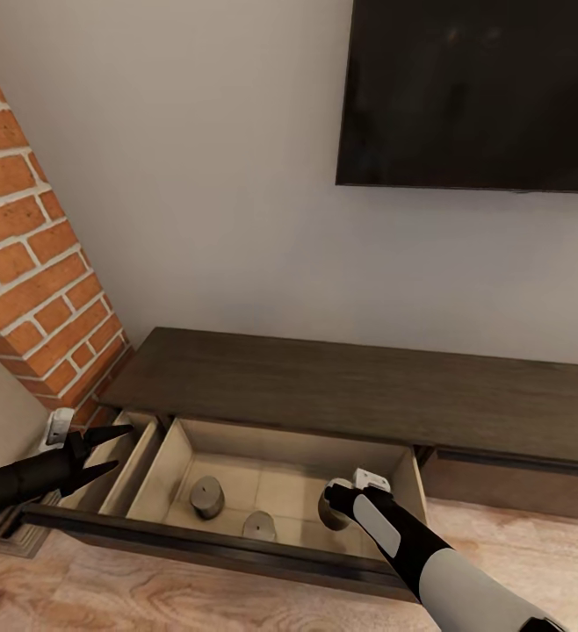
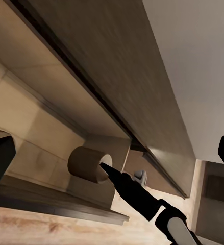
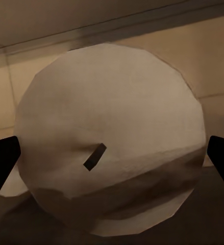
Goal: Place each of the two pumpkins and all three candles from the living room inside a cabinet in the living room (use any cabinet), then make sure every cabinet is closed, and position the cauldron so it is next to a table in the living room.
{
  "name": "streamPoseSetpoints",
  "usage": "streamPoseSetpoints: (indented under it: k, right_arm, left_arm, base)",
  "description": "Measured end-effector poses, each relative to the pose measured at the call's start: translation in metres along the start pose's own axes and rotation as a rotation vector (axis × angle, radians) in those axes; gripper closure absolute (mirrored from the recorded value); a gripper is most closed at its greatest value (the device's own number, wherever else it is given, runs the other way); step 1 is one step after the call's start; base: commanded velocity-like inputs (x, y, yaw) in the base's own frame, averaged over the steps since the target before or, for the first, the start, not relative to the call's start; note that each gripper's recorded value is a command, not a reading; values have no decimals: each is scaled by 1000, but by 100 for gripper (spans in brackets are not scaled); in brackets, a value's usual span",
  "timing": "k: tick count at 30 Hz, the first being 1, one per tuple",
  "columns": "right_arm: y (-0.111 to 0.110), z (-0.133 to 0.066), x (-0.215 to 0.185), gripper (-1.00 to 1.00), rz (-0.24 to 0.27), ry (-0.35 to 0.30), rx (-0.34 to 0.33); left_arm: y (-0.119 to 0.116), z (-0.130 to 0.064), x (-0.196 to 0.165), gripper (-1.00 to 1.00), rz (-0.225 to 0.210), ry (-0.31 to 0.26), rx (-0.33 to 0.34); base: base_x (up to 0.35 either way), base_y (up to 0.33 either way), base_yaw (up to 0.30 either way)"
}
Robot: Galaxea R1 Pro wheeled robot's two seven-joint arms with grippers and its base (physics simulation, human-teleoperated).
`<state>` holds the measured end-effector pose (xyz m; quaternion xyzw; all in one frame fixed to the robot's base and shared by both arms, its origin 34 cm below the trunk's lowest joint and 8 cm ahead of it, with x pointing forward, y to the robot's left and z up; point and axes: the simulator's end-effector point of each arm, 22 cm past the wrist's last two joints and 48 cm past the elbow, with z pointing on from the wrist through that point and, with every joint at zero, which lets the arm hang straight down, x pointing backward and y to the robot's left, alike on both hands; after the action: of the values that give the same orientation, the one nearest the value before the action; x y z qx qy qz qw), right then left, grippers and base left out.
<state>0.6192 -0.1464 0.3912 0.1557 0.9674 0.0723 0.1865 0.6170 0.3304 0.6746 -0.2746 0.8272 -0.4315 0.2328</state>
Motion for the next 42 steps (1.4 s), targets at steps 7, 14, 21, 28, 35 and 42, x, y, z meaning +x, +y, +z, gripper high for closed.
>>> streamPoseSetpoints:
  k: [7,14,21,28,35,42]
  right_arm:
    - [-4,12,8,100,-1,1,0]
    - [-7,25,15,100,-1,1,0]
    - [-10,34,20,100,-2,-1,0]
    - [-10,34,20,100,-1,0,0]
    - [-10,34,21,100,-1,0,1]
    - [-10,34,20,100,-1,0,0]
  left_arm:
    - [13,6,4,-100,0,0,0]
    - [26,12,8,-100,0,0,1]
    - [35,16,12,-100,1,0,2]
    - [35,16,12,-100,0,0,1]
    - [35,16,12,-100,1,0,2]
    - [35,16,12,-100,0,0,1]
  base:
    - [0,0,0]
    - [0,0,0]
    - [0,0,0]
    - [0,0,0]
    - [5,0,0]
    - [19,0,0]
